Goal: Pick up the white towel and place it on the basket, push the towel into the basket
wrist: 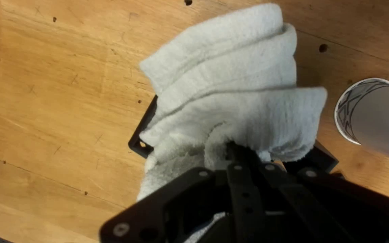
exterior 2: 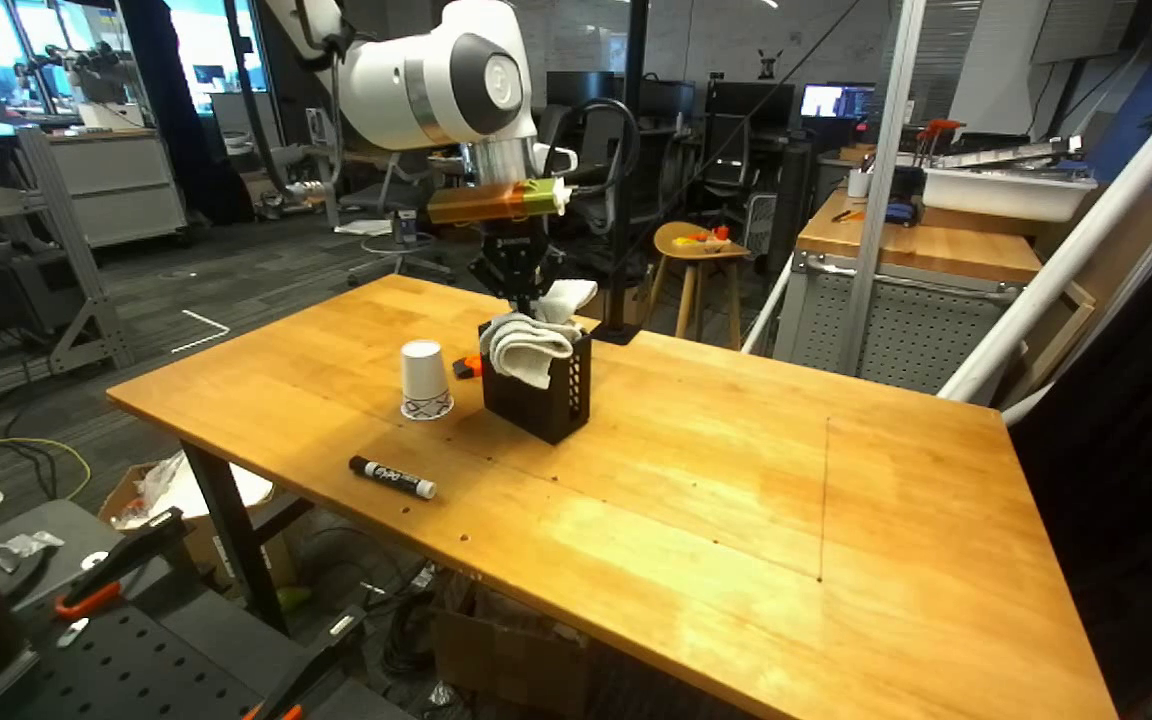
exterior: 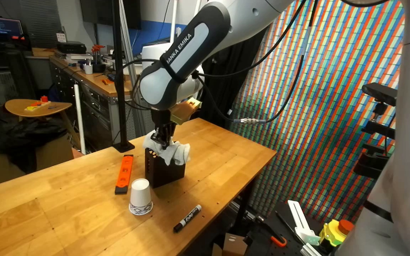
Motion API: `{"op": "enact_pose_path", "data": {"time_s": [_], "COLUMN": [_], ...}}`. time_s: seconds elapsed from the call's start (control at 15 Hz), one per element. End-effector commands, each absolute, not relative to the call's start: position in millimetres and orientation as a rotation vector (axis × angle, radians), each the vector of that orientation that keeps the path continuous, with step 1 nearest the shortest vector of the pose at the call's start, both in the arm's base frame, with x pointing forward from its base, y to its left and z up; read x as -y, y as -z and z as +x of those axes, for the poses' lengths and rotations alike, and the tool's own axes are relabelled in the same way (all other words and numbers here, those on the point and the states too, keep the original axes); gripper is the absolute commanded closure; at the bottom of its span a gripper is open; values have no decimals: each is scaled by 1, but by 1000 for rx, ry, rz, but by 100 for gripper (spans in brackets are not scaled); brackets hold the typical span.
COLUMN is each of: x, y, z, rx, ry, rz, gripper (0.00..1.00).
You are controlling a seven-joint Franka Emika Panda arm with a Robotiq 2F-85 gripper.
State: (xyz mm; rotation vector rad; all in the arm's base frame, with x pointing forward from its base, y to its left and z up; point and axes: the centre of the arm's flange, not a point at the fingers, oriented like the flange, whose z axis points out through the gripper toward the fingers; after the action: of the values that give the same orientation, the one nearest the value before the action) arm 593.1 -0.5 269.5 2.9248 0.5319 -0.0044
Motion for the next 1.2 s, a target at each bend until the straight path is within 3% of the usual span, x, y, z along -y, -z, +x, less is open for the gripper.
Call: {"op": "enact_pose_path", "data": {"time_s": [0.0, 0.6, 1.13], "x": [-1, -29, -29], "y": [-248, -201, -203], "z": [597, 576, 588], "rx": [-541, -554, -580], "ry": [8, 118, 126], "rz": [2943, 3048, 3071], "gripper": [94, 94, 94]}}
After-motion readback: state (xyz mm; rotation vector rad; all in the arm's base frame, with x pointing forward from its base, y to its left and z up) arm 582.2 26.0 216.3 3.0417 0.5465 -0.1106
